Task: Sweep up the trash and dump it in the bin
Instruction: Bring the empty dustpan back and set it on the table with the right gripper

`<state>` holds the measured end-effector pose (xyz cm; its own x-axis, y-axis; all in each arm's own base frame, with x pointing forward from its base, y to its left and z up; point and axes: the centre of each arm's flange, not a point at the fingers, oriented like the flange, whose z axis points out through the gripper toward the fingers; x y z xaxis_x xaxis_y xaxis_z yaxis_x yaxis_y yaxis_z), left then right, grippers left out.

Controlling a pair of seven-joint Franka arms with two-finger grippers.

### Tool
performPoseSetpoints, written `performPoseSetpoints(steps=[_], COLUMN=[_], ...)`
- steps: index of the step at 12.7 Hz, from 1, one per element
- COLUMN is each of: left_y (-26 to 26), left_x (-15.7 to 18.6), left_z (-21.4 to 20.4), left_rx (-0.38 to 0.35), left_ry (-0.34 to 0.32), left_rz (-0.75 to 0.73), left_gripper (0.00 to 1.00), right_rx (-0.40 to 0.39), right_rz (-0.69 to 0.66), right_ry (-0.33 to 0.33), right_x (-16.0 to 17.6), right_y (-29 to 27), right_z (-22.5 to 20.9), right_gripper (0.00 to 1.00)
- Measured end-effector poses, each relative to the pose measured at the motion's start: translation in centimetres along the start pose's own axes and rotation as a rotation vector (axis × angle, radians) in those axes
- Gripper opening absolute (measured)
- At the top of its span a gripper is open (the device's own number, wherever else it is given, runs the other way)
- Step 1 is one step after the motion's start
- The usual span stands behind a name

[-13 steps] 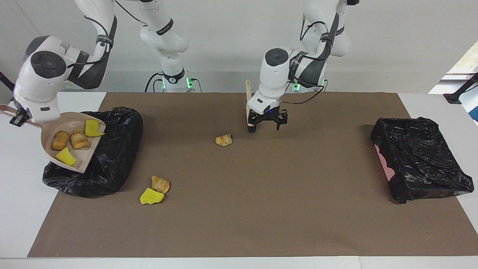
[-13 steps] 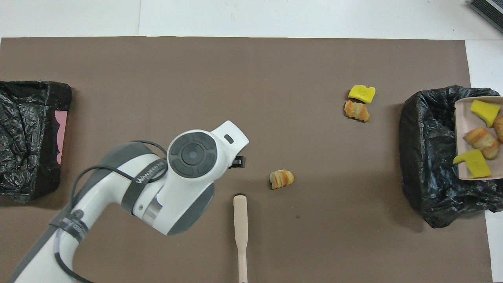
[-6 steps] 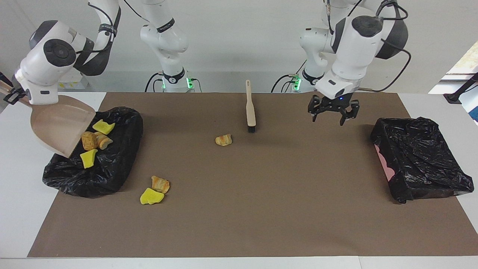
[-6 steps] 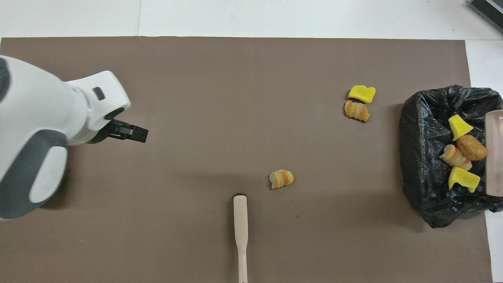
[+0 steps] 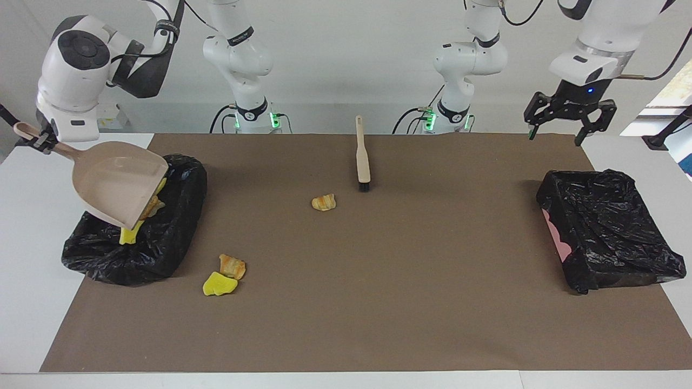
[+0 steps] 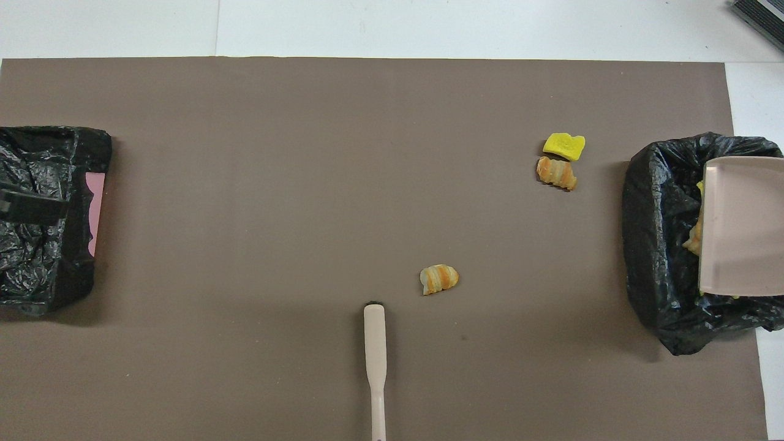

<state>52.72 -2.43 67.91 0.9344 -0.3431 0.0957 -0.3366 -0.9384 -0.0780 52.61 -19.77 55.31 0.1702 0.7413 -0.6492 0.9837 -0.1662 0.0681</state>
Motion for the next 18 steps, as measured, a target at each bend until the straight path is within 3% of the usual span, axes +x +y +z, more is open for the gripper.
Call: performPoseSetpoints(steps=[2, 5, 7, 12, 18], left_y=[-1.4, -2.5, -2.5, -1.7, -1.2], left_x=[-0.3, 1.4, 2.3, 1.0, 0.0], left_z=[-1.7, -2.3, -2.0, -2.5, -2.0], left_rx=[-0.011, -0.056, -0.066, -0.072, -0.075], left_ry=[-0.018, -0.033, -0.034, -0.038, -0.057], left_rz=[-0.018, -0.032, -0.028, -0.118, -0.161], left_gripper=[1.00, 1.00, 1.00, 1.00, 1.00], right_rx=[0.004, 0.008, 0.011, 0.110, 0.246], right_rz=[0.014, 0.054, 0.095, 0.279, 0.617], right_ry=[0.069, 0.232, 0.309, 0.415, 0.456], right_x=[0.9, 2.8, 5.7, 17.4, 33.4], right_y=[0.0, 0.2, 0.4, 0.2, -1.3], right_z=[-0.4, -1.6, -3.5, -8.4, -11.8], right_gripper=[0.32, 0.32, 0.32, 0.32, 0.32])
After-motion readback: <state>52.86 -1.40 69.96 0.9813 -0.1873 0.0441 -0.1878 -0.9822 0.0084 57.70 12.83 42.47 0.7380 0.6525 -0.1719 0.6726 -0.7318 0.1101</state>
